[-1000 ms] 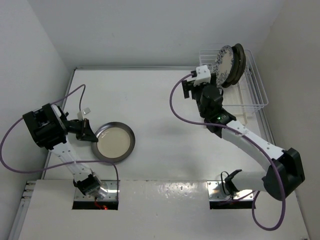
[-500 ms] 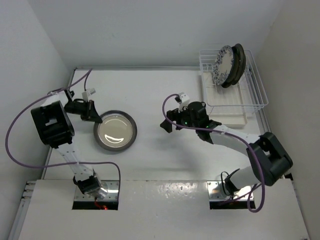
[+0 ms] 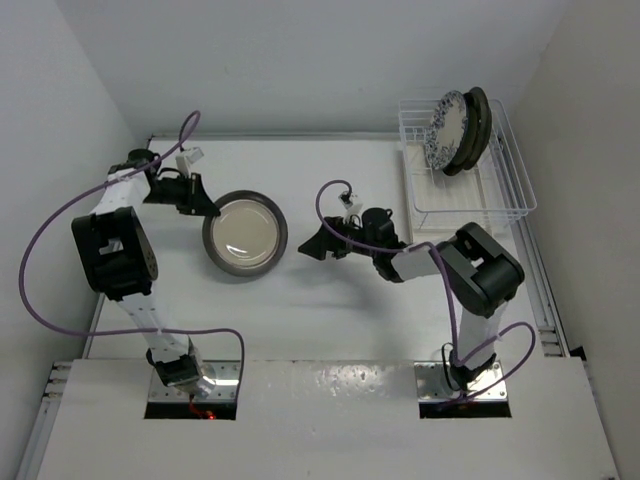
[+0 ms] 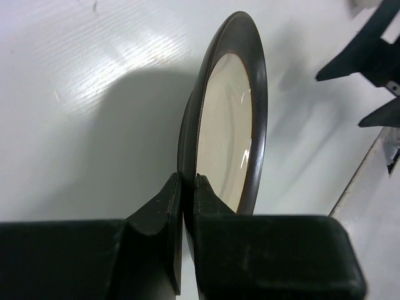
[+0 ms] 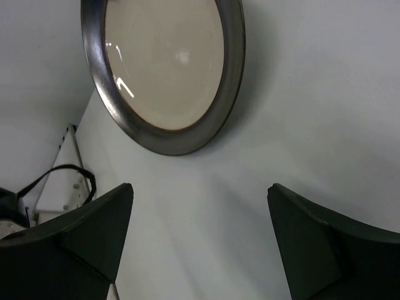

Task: Load the plates into the dish rack

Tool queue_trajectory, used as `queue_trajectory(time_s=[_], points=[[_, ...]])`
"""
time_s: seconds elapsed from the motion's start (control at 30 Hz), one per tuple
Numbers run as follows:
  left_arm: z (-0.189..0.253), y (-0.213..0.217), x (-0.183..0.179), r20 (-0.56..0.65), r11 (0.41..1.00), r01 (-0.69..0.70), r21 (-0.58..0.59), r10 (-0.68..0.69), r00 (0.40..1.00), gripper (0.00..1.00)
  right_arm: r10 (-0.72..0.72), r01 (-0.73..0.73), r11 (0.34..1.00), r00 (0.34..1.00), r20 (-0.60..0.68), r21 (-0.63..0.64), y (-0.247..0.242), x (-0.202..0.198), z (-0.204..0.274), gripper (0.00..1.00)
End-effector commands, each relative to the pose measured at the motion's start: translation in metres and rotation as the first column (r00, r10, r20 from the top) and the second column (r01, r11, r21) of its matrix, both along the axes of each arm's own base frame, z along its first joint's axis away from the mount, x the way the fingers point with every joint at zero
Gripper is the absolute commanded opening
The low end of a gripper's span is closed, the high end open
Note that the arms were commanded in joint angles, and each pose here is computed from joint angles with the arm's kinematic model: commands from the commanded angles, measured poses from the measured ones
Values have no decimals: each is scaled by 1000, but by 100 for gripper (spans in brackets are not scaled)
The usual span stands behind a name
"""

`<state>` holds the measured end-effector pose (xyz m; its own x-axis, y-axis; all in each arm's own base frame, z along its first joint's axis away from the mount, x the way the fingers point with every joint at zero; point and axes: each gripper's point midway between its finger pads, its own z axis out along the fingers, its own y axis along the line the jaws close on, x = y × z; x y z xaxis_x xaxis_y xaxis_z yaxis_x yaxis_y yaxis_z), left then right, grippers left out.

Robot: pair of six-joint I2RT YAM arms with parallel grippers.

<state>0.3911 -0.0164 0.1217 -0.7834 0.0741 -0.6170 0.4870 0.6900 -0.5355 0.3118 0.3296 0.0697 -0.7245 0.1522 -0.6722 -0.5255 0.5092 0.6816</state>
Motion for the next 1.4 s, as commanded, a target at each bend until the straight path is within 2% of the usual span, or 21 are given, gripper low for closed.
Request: queue_trajectory(time_s=[0.0,0.1,0.23,0.33,0.47,0.57,0.63,0.7,0.73,0.87,0.93,1.0,1.03,1.13,1.17,1.27,1.3,1.37], points=[[59,-37,8,101,973,87,-213,-66,993,0,-28,18,990,997,73,142,14,25,32,88],[68,-47,14,125,970,117,-215,-91,988,0,-37,23,984,996,77,176,20,39,33,87],[84,-66,11,131,946,159,-281,-127,983,0,-99,84,983,992,84,164,23,61,28,85],[87,-69,13,125,948,158,-277,-127,984,0,-149,115,963,981,125,245,22,80,49,84],[92,-76,8,130,930,184,-318,-149,980,0,-135,105,964,985,107,246,32,87,48,76],[92,-80,7,122,928,188,-322,-156,980,0,-109,74,960,987,117,269,42,85,52,49],[93,-81,6,125,925,191,-329,-158,979,0,-98,62,954,989,110,292,46,85,59,20],[92,-85,6,121,916,204,-346,-172,978,0,-85,48,950,990,110,310,49,83,65,9],[91,-86,6,117,910,206,-360,-176,978,0,-64,21,947,990,123,322,55,76,72,0],[91,-89,8,125,908,218,-357,-185,975,0,-57,0,936,987,152,351,55,64,90,0],[77,-85,15,73,930,174,-323,-159,985,1,-104,39,939,979,173,341,46,65,96,0],[72,-79,21,62,952,147,-268,-135,989,18,-125,57,943,974,190,327,39,63,105,0],[67,-74,25,58,966,128,-223,-118,991,34,-137,68,952,967,214,300,35,63,109,0],[66,-73,25,64,969,129,-211,-118,991,54,-173,101,951,956,235,291,25,64,122,0],[66,-73,25,64,969,129,-211,-118,991,68,-186,107,947,951,246,304,22,64,132,0],[61,-68,31,62,979,112,-170,-102,993,92,-243,160,936,938,248,314,11,68,143,0],[62,-66,35,68,984,103,-147,-94,993,98,-257,177,936,934,247,305,6,70,143,0],[59,-55,43,69,996,62,-69,-57,996,100,-291,218,933,925,244,286,-2,76,140,0]])
